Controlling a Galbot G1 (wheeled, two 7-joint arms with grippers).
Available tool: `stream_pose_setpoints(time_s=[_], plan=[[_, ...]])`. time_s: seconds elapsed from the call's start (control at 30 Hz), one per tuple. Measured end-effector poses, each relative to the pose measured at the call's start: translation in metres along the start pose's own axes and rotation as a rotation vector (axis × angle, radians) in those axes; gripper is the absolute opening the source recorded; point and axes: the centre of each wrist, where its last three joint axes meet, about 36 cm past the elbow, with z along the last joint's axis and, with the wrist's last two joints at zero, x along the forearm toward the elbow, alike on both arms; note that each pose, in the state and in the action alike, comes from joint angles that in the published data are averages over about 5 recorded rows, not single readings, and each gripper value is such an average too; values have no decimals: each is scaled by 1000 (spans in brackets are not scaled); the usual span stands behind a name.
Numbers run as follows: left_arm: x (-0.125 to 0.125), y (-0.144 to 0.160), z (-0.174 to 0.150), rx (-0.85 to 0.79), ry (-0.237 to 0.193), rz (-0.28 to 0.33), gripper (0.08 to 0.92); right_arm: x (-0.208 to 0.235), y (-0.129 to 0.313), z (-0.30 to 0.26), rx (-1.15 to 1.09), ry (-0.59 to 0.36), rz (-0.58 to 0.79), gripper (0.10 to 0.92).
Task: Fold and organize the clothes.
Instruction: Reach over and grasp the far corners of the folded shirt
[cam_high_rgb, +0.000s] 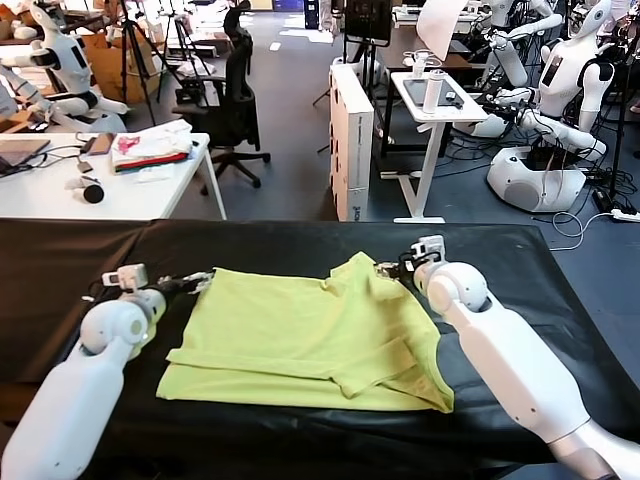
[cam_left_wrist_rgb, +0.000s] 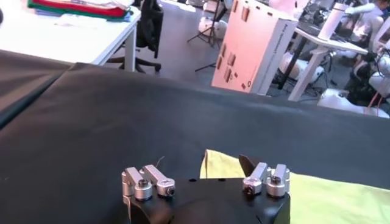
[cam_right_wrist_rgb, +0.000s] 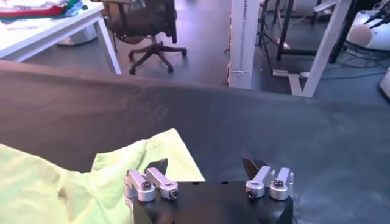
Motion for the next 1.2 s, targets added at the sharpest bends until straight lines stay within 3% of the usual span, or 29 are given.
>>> stream_pose_setpoints(time_s=[0.37, 0.57, 0.83, 0.97, 1.2], plan=[[-17, 0, 2, -5, 12, -10, 907, 0, 3, 9, -4, 10, -6, 905], [-20, -4, 6, -3, 21, -5, 907, -1, 3, 11, -4, 14, -5, 865], [-24, -5, 13, -2, 29, -3, 812, -3, 5, 14, -1, 21, -8, 816], [-24, -4, 15, -2, 32, 2, 765, -4, 6, 15, -1, 24, -11, 712], [-23, -4, 17, -2, 33, 8, 537, -4, 6, 16, 0, 25, -16, 424]])
